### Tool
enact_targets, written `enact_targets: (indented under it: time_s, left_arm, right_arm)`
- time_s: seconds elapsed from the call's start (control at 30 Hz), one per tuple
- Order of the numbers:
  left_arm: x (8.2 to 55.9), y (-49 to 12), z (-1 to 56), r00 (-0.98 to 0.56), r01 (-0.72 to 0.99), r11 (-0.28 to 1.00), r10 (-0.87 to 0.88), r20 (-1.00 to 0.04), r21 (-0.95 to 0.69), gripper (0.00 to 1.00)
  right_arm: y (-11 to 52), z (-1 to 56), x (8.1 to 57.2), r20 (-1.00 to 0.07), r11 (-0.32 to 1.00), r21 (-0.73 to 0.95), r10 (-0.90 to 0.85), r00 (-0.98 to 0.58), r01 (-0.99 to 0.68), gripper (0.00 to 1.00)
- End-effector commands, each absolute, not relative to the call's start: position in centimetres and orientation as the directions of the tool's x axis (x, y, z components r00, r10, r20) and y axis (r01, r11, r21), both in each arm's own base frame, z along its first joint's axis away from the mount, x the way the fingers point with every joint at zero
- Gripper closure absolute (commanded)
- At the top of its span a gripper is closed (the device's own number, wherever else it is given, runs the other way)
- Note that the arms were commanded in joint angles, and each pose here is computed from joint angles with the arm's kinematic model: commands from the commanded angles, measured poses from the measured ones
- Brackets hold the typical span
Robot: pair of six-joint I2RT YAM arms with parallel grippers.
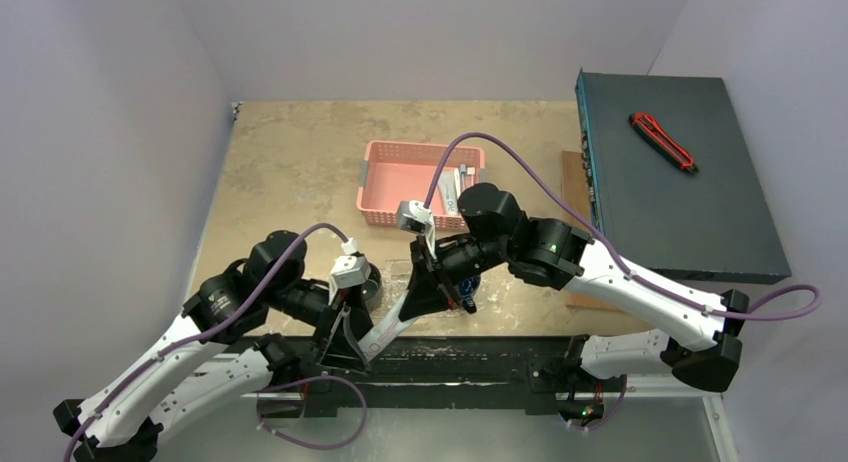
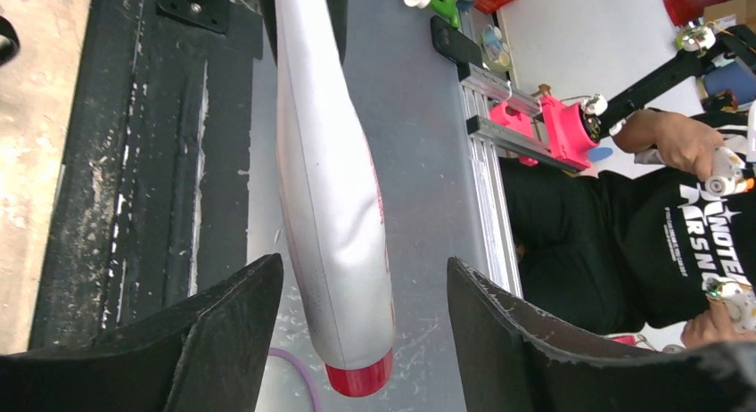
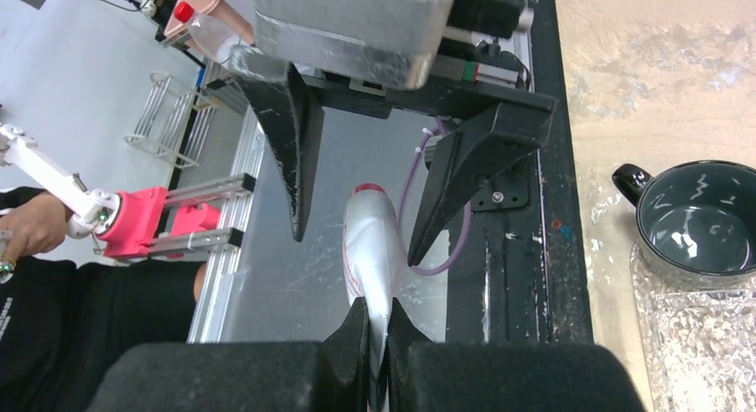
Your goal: Prepare toiletry sets of a toothbrush and toothpaste on the tray
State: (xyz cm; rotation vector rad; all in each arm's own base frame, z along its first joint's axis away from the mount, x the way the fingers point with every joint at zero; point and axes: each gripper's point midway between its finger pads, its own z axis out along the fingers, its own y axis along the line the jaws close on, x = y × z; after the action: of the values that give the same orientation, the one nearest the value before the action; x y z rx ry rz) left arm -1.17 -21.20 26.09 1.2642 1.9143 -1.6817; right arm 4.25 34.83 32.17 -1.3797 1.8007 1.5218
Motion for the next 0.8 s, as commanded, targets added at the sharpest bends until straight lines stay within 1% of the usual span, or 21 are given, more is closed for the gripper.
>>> enact_targets:
  time_s: [0.0,0.23,0.27,0.3,0.33,0.37,0.5,0.53,0.57,0.6,0.63,0.67,0.7,0.77]
  left_arm:
    - [-0.2,-21.7,28.2,-0.491,0.827,-0.096,0.357,-0.795,-0.554,0.31]
    - [0.7,-22.5,28.7,-0.479,0.838,-0.091,0.348,-0.805,-0.538,0.30]
    - [0.9,-22.6,28.6,-0.481,0.837,-0.090,0.351,-0.803,-0.540,0.32]
    - [1.0,-22.7,28.5,-0.481,0.837,-0.089,0.352,-0.803,-0.540,0.36]
    - [1.0,-22.8,28.4,-0.481,0.836,-0.089,0.354,-0.802,-0.541,0.42]
    - [1.1,-22.9,28.4,-0.481,0.836,-0.090,0.355,-0.802,-0.541,0.50]
    - [1.2,-23.0,28.2,-0.477,0.836,-0.094,0.360,-0.802,-0.540,0.77]
    - [1.2,-23.0,28.2,-0.474,0.839,-0.093,0.357,-0.805,-0.536,0.82]
    - [1.3,-23.0,28.2,-0.474,0.840,-0.091,0.357,-0.805,-0.536,0.84]
    - [1.3,-23.0,28.2,-0.474,0.840,-0.091,0.357,-0.805,-0.535,0.85]
    - [1.3,-23.0,28.3,-0.471,0.842,-0.092,0.355,-0.808,-0.531,0.83]
    - [1.5,-23.1,28.4,-0.470,0.845,-0.086,0.352,-0.810,-0.528,0.76]
    - [1.6,-23.0,28.5,-0.468,0.849,-0.078,0.348,-0.812,-0.522,0.67]
    - [1.8,-23.0,28.5,-0.467,0.856,-0.057,0.341,-0.816,-0.514,0.51]
  right_arm:
    - [35.2,33.5,3.9,-0.825,-0.131,0.495,-0.382,-0.417,-0.859,1.00]
    - [36.1,33.9,4.5,-0.816,-0.107,0.514,-0.366,-0.447,-0.851,1.00]
    - [36.1,33.9,4.5,-0.816,-0.106,0.515,-0.365,-0.449,-0.851,1.00]
    - [36.1,34.1,4.5,-0.817,-0.107,0.515,-0.362,-0.449,-0.851,1.00]
    - [36.1,34.1,4.5,-0.817,-0.107,0.515,-0.361,-0.449,-0.851,1.00]
    - [36.1,34.2,4.5,-0.817,-0.105,0.516,-0.359,-0.451,-0.850,1.00]
    - [35.8,34.5,4.4,-0.820,-0.105,0.512,-0.356,-0.448,-0.853,1.00]
    - [35.8,34.5,4.4,-0.819,-0.104,0.511,-0.359,-0.447,-0.853,1.00]
    - [35.7,34.4,4.4,-0.819,-0.103,0.510,-0.361,-0.445,-0.854,1.00]
    - [35.7,34.3,4.4,-0.818,-0.103,0.511,-0.362,-0.446,-0.853,1.00]
    - [35.7,34.1,4.3,-0.815,-0.103,0.514,-0.369,-0.447,-0.851,1.00]
    - [35.6,33.9,4.3,-0.813,-0.099,0.515,-0.372,-0.449,-0.851,1.00]
    - [35.6,33.7,4.4,-0.810,-0.092,0.516,-0.375,-0.450,-0.852,1.00]
    - [35.5,33.3,4.6,-0.806,-0.074,0.515,-0.382,-0.452,-0.854,1.00]
